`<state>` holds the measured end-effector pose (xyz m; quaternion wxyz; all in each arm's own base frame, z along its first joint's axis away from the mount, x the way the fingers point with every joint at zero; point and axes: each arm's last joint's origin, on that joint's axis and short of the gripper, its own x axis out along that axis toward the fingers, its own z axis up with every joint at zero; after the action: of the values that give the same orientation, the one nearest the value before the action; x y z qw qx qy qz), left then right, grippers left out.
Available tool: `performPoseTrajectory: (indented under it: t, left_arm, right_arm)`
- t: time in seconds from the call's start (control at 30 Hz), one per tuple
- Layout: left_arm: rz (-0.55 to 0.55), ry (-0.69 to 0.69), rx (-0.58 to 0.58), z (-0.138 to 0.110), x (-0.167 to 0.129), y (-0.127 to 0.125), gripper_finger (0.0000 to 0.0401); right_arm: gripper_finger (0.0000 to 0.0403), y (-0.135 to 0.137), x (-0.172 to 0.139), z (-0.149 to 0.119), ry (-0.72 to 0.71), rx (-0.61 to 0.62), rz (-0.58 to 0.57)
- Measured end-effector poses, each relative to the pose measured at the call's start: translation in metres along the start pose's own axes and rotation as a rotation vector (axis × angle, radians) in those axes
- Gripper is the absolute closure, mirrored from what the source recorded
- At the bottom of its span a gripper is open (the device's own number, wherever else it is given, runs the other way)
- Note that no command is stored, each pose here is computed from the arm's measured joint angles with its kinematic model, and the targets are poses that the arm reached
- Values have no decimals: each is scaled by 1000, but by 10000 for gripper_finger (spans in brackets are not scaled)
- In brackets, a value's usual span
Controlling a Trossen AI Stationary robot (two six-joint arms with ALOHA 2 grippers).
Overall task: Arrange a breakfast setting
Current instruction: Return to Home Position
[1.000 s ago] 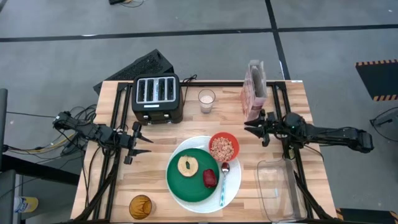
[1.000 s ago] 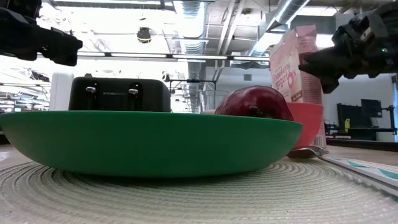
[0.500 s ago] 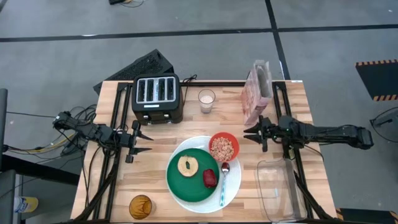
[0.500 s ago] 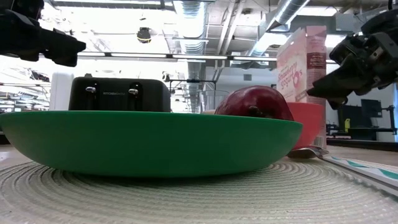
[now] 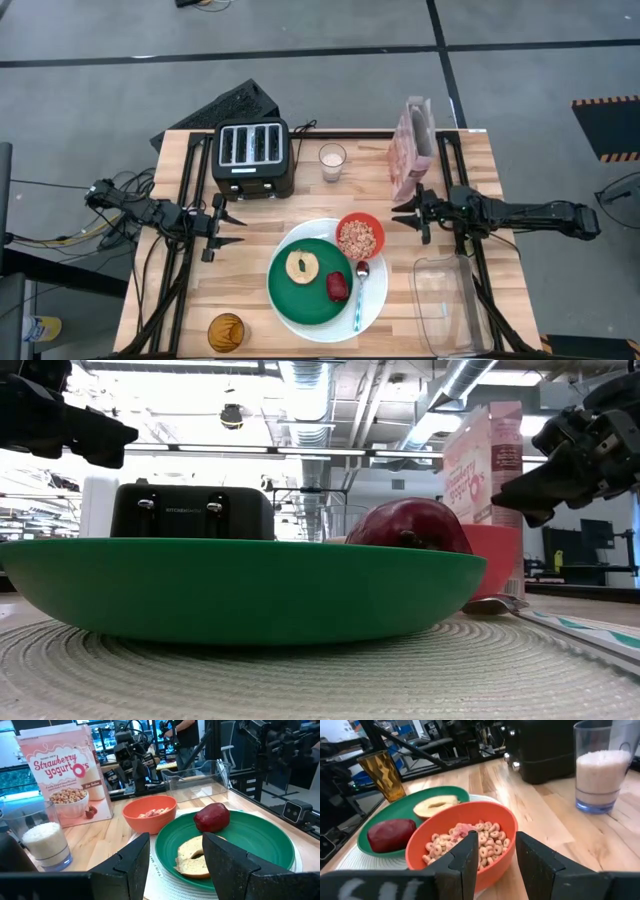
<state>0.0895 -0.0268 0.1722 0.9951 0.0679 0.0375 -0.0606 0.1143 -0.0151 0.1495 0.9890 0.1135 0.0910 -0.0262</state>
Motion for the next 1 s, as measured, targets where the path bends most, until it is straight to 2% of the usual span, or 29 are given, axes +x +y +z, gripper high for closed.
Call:
performPoseTrajectory:
  t: [0.23, 0.53, 1.0]
  left_arm:
    - [0, 0, -1, 0, 0, 0, 230]
    - [0, 0, -1, 0, 0, 0, 230]
    - [0, 0, -1, 0, 0, 0, 230]
  right_arm:
    - [250, -1, 0, -5, 51, 14, -10]
    - [250, -1, 0, -6, 57, 256, -19]
    - [250, -1, 0, -6, 57, 260, -19]
